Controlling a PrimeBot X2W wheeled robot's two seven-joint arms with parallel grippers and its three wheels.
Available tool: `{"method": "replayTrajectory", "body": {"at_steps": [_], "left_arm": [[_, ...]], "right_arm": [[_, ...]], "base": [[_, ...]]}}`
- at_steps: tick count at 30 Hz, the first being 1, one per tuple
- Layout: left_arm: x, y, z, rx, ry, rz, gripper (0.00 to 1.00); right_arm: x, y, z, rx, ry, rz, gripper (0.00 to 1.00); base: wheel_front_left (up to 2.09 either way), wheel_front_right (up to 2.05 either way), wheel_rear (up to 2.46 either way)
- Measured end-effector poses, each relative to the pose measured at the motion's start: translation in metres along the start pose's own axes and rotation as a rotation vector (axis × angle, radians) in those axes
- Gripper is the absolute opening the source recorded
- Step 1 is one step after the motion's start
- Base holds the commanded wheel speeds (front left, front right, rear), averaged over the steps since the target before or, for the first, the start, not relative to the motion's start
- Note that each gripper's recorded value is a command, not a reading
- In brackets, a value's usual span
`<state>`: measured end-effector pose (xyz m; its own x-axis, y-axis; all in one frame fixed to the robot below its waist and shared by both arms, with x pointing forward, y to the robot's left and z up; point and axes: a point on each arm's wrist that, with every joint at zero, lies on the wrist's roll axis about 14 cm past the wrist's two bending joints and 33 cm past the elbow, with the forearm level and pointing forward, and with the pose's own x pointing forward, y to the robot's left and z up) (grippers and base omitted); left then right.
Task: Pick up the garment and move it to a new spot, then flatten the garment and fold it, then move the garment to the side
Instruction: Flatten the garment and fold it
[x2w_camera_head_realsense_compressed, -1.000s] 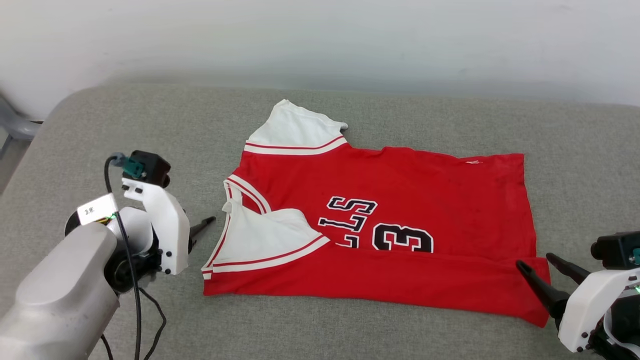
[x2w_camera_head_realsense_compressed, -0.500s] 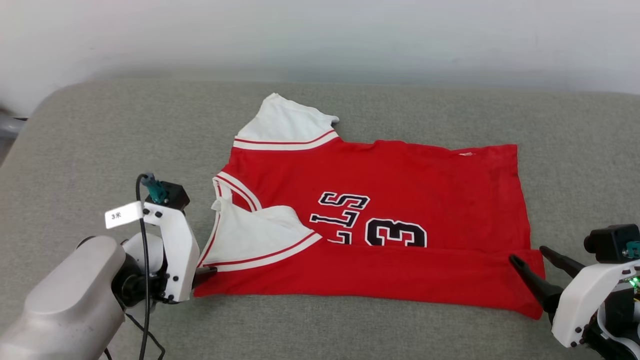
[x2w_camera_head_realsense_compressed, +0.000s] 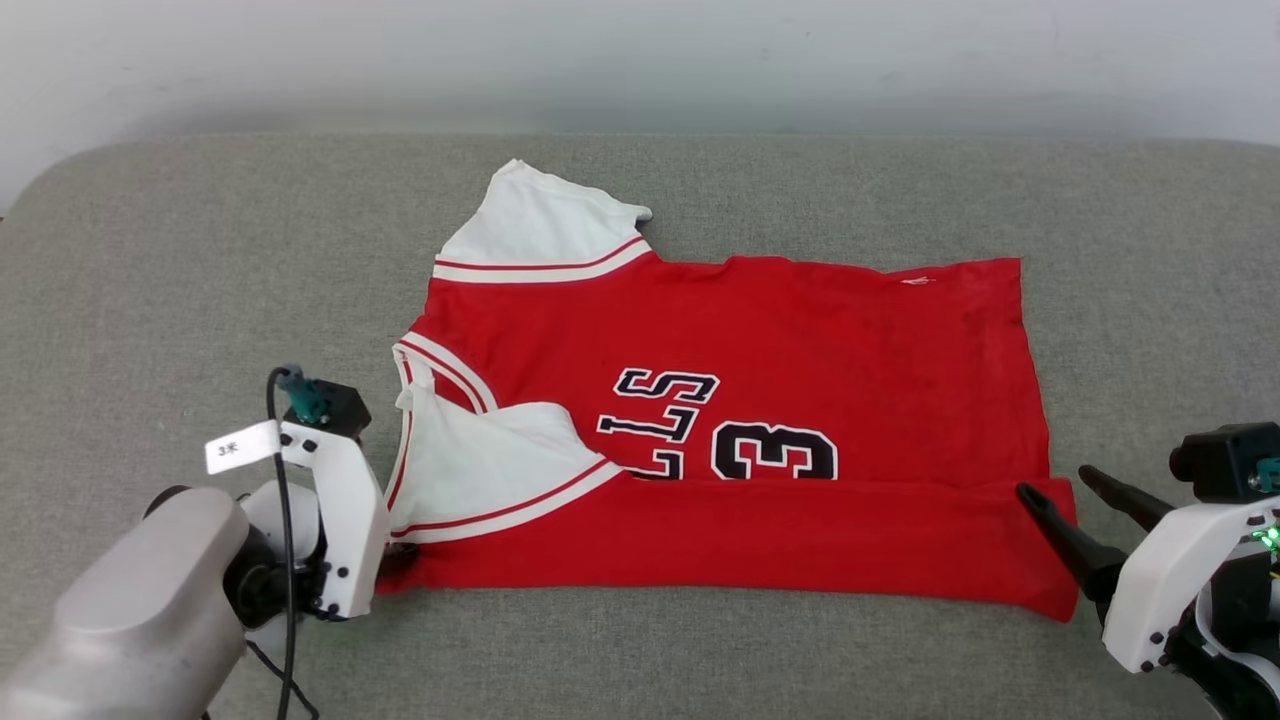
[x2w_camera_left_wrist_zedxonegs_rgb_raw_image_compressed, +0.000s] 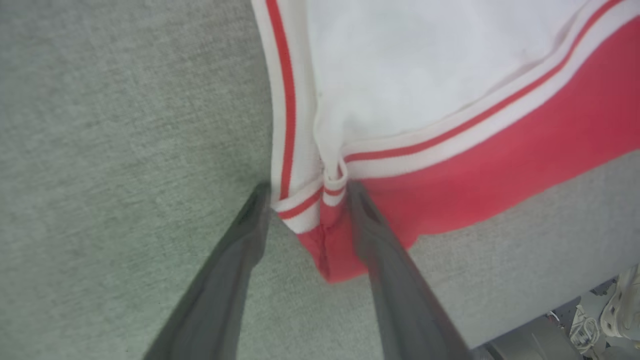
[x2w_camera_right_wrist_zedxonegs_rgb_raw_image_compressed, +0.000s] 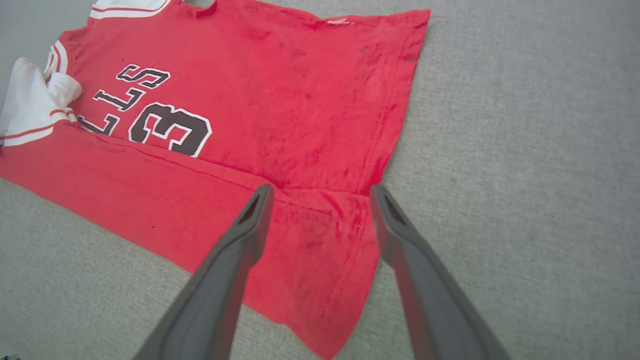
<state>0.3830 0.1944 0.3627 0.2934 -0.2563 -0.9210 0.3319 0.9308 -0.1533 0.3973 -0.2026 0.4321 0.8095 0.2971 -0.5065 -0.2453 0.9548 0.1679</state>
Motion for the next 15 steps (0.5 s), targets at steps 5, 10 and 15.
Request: {"method": "replayTrajectory", "body": {"at_steps": [5,10,15], "left_arm": [[-0.003,-0.007,0.004,0.019,-0.04,-0.009,0.0],[-0.016,-0.01,0.017,0.052,-0.124,-0.006,0.0],[-0.03,-0.012,0.023,0.083,-0.188,-0.006,0.0]], "right_arm": [[-0.005,0.001,0.012,-0.049,0.001,0.004,1.0],[-0.017,-0.006,0.023,-0.125,0.066,-0.006,1.0],[-0.028,-0.014,0.019,-0.176,0.213,-0.015,1.0]], "base": [[0.0,0.0,0.0],[0.0,0.0,0.0],[0.0,0.0,0.0]]}}
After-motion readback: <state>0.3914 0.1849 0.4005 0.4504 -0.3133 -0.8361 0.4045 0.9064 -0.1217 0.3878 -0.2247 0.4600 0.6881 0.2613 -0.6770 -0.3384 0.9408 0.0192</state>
